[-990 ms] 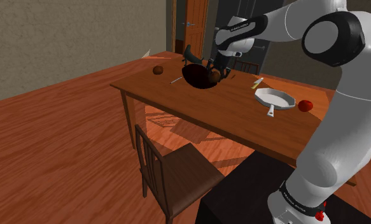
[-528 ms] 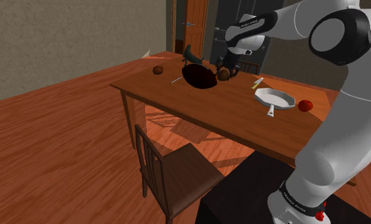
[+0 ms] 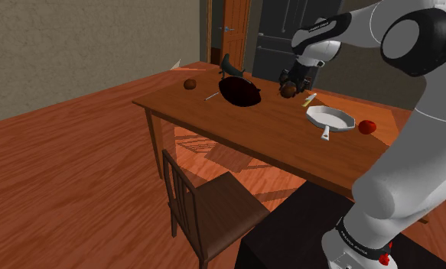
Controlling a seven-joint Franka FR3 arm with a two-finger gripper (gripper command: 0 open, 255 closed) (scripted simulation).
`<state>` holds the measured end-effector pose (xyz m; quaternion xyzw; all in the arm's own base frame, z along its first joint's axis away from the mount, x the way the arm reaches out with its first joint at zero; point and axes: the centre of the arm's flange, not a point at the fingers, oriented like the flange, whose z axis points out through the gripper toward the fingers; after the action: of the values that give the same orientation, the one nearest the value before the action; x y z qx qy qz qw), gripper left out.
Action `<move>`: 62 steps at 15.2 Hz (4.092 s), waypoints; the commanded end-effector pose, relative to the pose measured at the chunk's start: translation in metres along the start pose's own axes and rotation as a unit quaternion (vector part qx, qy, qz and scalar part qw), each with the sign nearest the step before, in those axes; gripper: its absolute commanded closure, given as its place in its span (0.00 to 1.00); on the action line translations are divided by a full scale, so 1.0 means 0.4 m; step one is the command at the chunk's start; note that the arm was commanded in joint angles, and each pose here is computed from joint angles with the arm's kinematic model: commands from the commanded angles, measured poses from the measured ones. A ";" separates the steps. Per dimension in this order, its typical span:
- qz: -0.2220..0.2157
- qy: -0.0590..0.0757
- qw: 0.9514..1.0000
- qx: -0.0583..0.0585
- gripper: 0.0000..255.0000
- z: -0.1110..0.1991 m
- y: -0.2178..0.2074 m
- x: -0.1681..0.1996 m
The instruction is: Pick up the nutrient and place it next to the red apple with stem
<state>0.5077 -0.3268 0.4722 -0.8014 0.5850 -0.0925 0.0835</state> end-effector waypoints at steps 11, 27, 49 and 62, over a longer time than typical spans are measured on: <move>-0.001 0.000 1.000 0.000 1.00 -0.061 0.309 0.247; -0.001 0.000 1.000 0.000 1.00 -0.147 0.719 0.570; -0.001 0.000 1.000 0.000 1.00 0.003 0.968 0.718; -0.001 0.000 1.000 0.000 1.00 0.129 0.999 0.711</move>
<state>0.2375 -0.7173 0.3455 -0.8022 0.5835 -0.0958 0.0822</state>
